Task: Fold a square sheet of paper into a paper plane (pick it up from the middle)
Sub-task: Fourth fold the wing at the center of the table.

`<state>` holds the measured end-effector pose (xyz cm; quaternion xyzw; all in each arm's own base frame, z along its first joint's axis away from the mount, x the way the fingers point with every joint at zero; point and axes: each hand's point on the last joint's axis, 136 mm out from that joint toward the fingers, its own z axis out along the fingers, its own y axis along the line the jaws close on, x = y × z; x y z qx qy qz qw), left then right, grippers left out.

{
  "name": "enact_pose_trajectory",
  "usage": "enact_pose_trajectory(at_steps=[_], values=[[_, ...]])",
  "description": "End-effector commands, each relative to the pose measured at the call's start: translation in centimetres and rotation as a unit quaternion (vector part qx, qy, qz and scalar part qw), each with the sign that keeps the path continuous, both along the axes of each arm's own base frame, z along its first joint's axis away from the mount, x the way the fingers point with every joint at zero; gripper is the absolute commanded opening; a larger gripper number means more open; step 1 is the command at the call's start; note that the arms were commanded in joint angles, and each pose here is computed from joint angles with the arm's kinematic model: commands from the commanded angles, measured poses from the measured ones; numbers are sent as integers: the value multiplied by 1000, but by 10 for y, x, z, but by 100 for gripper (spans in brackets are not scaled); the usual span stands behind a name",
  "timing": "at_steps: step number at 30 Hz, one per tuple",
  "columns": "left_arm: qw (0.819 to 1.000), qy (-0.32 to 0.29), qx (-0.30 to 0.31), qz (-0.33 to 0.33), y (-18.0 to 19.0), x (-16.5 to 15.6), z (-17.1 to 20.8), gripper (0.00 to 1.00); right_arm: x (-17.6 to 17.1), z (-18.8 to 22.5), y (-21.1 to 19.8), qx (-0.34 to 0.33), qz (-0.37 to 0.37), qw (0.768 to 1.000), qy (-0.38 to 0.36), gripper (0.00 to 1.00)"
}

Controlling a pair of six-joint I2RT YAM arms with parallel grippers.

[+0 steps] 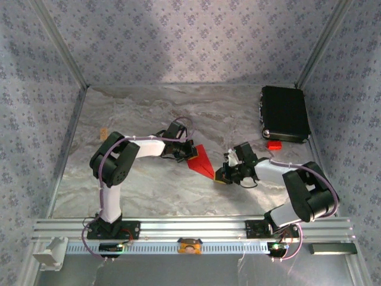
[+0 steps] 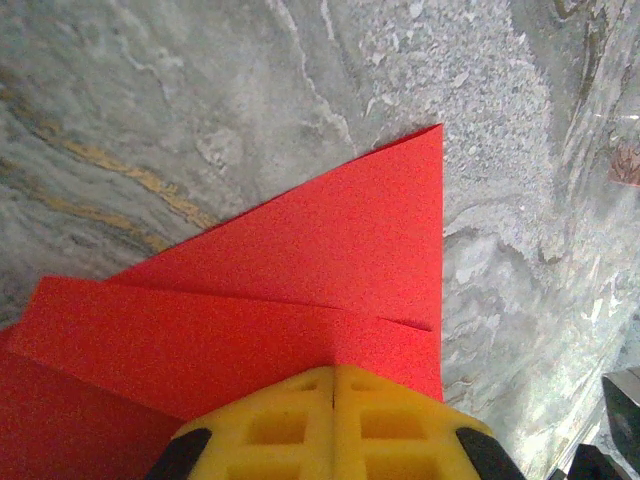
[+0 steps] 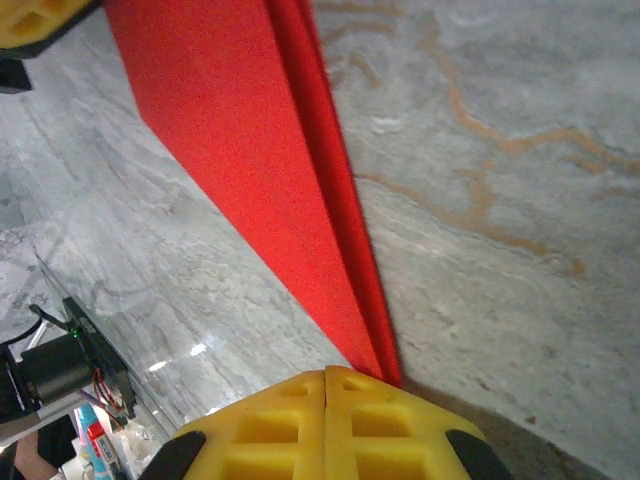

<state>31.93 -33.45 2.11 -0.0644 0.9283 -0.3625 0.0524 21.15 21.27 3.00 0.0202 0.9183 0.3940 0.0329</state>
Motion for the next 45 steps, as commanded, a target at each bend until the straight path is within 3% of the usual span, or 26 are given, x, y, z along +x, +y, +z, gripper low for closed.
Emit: enact_pose_trajectory(at_steps=[1, 8, 18, 23, 26, 33, 45], values=[[998, 33, 45, 17, 17, -6, -32, 0, 13, 17, 7, 12, 3, 1000, -8, 2], [998, 33, 43, 17, 16, -6, -32, 0, 22, -1, 9, -8, 14, 1000, 6, 3], [998, 33, 43, 19, 17, -3, -29, 0, -19, -31, -16, -36, -29, 997, 60, 4], [999, 29, 29, 26, 12, 2, -23, 0, -25, -17, -27, -47, -45, 997, 43, 5], [999, 32, 30, 24, 12, 0, -23, 0, -18, -4, -28, -44, -54, 997, 31, 12], [999, 33, 25, 23, 12, -1, -20, 0, -3, 13, -33, -41, -90, 995, 18, 40], [999, 32, 24, 23, 12, -1, -19, 0, 2, 9, -14, 5, -66, 997, 42, 40]])
